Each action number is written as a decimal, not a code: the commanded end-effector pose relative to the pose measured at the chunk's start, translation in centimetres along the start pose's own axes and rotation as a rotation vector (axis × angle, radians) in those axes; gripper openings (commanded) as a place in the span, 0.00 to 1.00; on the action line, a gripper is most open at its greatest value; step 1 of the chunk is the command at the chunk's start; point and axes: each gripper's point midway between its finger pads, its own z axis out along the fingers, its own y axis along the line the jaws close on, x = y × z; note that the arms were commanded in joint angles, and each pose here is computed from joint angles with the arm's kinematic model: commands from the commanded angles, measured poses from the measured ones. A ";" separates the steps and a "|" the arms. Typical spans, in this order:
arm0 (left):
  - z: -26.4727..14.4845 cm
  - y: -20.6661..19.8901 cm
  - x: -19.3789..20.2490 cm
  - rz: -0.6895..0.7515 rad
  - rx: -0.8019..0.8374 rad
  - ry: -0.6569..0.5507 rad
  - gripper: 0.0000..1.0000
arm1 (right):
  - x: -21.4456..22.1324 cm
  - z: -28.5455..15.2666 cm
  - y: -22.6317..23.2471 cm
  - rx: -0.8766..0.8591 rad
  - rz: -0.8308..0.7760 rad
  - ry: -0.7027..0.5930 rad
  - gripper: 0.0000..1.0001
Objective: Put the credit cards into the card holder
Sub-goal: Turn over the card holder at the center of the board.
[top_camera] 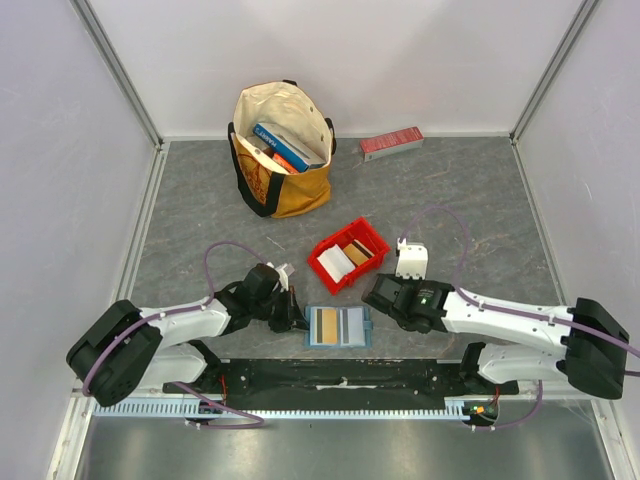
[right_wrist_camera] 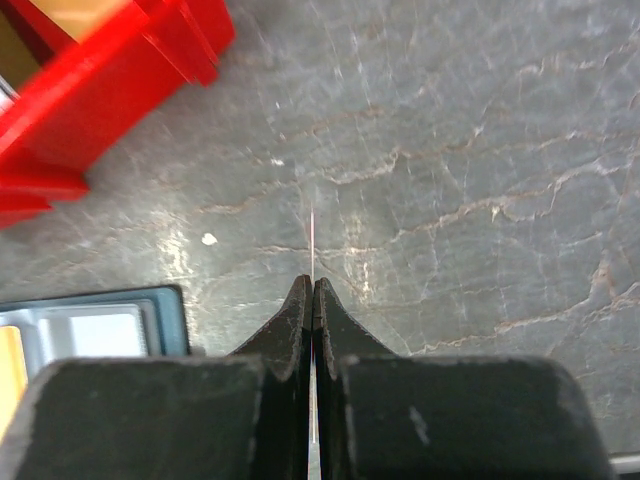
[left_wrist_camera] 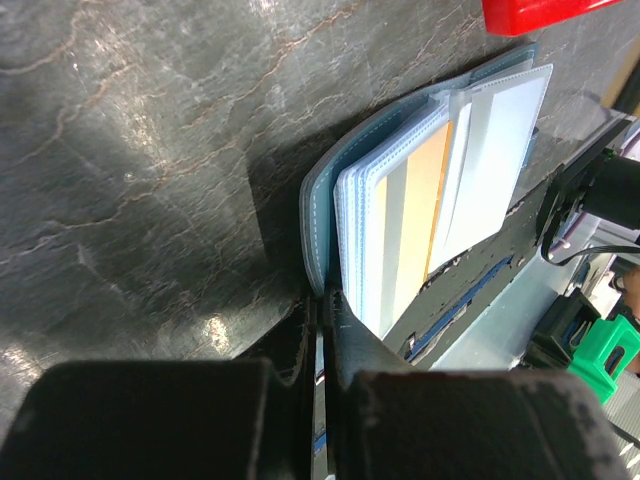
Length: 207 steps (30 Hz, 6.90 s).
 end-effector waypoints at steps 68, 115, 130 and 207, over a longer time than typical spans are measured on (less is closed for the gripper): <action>-1.6 -2.6 -0.3 0.023 0.108 -0.030 0.02 | 1.4 -5.7 19.6 -0.479 0.200 -0.193 0.00; -2.0 -2.8 -0.4 0.030 0.112 -0.046 0.02 | 2.5 -4.3 18.4 -0.374 0.059 -0.166 0.00; -1.4 -1.3 0.1 0.022 0.071 -0.033 0.02 | 1.6 -4.7 14.0 -0.347 0.096 -0.179 0.00; -0.3 0.9 0.5 0.026 -0.020 -0.005 0.02 | 3.5 -3.3 9.4 -0.241 0.004 0.069 0.00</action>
